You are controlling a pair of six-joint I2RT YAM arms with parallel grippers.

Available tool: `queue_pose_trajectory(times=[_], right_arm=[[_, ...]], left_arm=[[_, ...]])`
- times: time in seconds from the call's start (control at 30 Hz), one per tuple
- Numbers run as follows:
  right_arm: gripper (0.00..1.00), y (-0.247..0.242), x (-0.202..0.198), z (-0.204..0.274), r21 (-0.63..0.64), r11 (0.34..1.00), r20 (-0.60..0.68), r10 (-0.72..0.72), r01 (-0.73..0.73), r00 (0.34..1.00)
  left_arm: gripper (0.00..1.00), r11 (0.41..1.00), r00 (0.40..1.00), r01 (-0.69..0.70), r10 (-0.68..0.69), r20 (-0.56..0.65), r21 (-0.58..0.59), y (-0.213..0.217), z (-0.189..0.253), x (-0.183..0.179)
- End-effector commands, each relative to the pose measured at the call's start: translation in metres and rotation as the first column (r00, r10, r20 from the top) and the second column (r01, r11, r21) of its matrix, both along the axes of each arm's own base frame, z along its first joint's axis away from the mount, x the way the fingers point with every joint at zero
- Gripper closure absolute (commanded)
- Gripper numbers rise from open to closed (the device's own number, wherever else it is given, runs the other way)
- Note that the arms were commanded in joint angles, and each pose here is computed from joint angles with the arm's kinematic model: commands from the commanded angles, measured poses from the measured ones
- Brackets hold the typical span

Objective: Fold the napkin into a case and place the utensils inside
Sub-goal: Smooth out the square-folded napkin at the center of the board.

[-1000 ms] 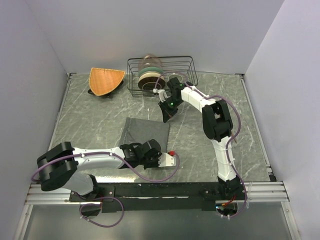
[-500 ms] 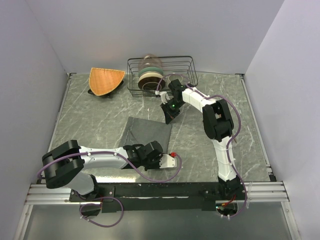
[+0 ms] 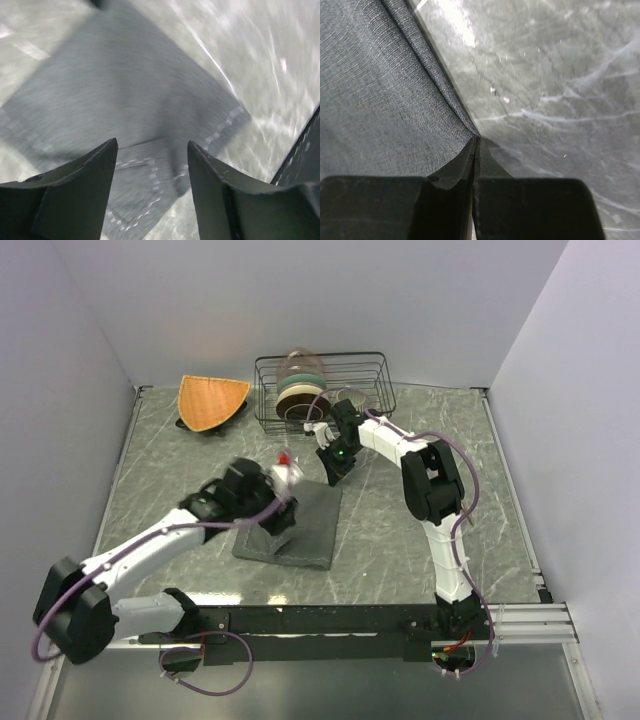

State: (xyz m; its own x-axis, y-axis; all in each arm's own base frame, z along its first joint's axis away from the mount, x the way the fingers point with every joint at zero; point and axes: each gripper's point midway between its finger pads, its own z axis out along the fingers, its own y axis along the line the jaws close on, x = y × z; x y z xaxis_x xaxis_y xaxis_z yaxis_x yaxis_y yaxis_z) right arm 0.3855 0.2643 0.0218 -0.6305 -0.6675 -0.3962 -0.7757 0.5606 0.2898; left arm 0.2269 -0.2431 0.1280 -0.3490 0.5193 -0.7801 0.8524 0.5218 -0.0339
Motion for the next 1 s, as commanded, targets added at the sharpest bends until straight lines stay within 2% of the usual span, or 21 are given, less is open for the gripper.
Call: queue_pose_trajectory(times=[0.0,0.03,0.1,0.13,0.33,0.37,0.43,0.47,0.5,0.57,0.67,0.7,0.77,0.9,0.97], right_arm=[[1.0,0.004,0.037,0.02,-0.031,0.999,0.183,-0.025,0.031,0.983],[1.0,0.004,0.041,0.02,-0.034,0.999,0.194,-0.03,0.037,0.981],[1.0,0.009,0.044,0.024,-0.018,0.999,0.199,-0.033,0.037,0.979],[1.0,0.009,0.041,0.025,-0.021,0.999,0.187,-0.024,0.029,0.982],[1.0,0.003,0.033,0.027,-0.047,0.999,0.194,0.003,0.006,0.981],[0.91,0.001,0.031,0.025,-0.054,0.998,0.19,-0.002,0.012,0.982],[0.81,0.002,0.03,0.026,-0.055,0.998,0.185,-0.01,0.021,0.983],[0.71,0.003,0.033,0.03,-0.049,0.998,0.188,-0.029,0.038,0.982],[0.68,0.003,0.035,0.035,-0.042,0.998,0.191,-0.041,0.049,0.981],[0.66,0.007,0.035,0.049,-0.014,0.998,0.181,-0.065,0.069,0.981],[0.66,0.013,0.028,0.082,0.059,0.994,0.181,-0.105,0.096,0.978],[0.66,0.014,0.026,0.088,0.079,0.991,0.178,-0.116,0.104,0.977],[0.57,0.016,0.018,0.099,0.114,0.984,0.157,-0.153,0.136,0.976],[0.58,0.012,0.001,0.101,0.139,0.972,0.068,-0.202,0.191,0.977],[0.61,0.002,-0.007,0.095,0.133,0.959,-0.005,-0.252,0.25,0.968]], left_arm=[[0.33,0.959,0.966,-0.205,0.167,-0.196,-0.197,0.025,0.033,0.014],[0.33,0.925,0.934,-0.309,0.252,-0.254,-0.221,0.042,0.031,0.025],[0.32,0.893,0.898,-0.376,0.285,-0.334,-0.247,0.055,0.027,0.03],[0.32,0.858,0.859,-0.451,0.343,-0.38,-0.245,0.071,0.021,0.038],[0.25,0.756,0.744,-0.611,0.448,-0.496,-0.234,0.111,-0.002,0.062],[0.25,0.754,0.733,-0.618,0.451,-0.509,-0.222,0.113,-0.008,0.065],[0.26,0.768,0.749,-0.6,0.442,-0.493,-0.224,0.114,-0.008,0.072],[0.29,0.771,0.747,-0.598,0.437,-0.501,-0.218,0.114,-0.011,0.075],[0.32,0.779,0.758,-0.584,0.424,-0.495,-0.227,0.112,-0.01,0.077],[0.41,0.831,0.828,-0.474,0.307,-0.47,-0.292,0.099,0.002,0.073],[0.46,0.898,0.897,-0.357,0.252,-0.363,-0.258,0.082,0.007,0.068],[0.46,0.911,0.912,-0.33,0.24,-0.333,-0.247,0.077,0.01,0.067],[0.45,0.949,0.944,-0.243,0.184,-0.274,-0.2,0.059,0.007,0.057],[0.4,0.995,0.981,-0.073,0.061,-0.185,-0.063,0.016,-0.002,0.038],[0.38,0.998,0.981,-0.063,0.064,-0.184,0.012,0.012,-0.018,0.037]])
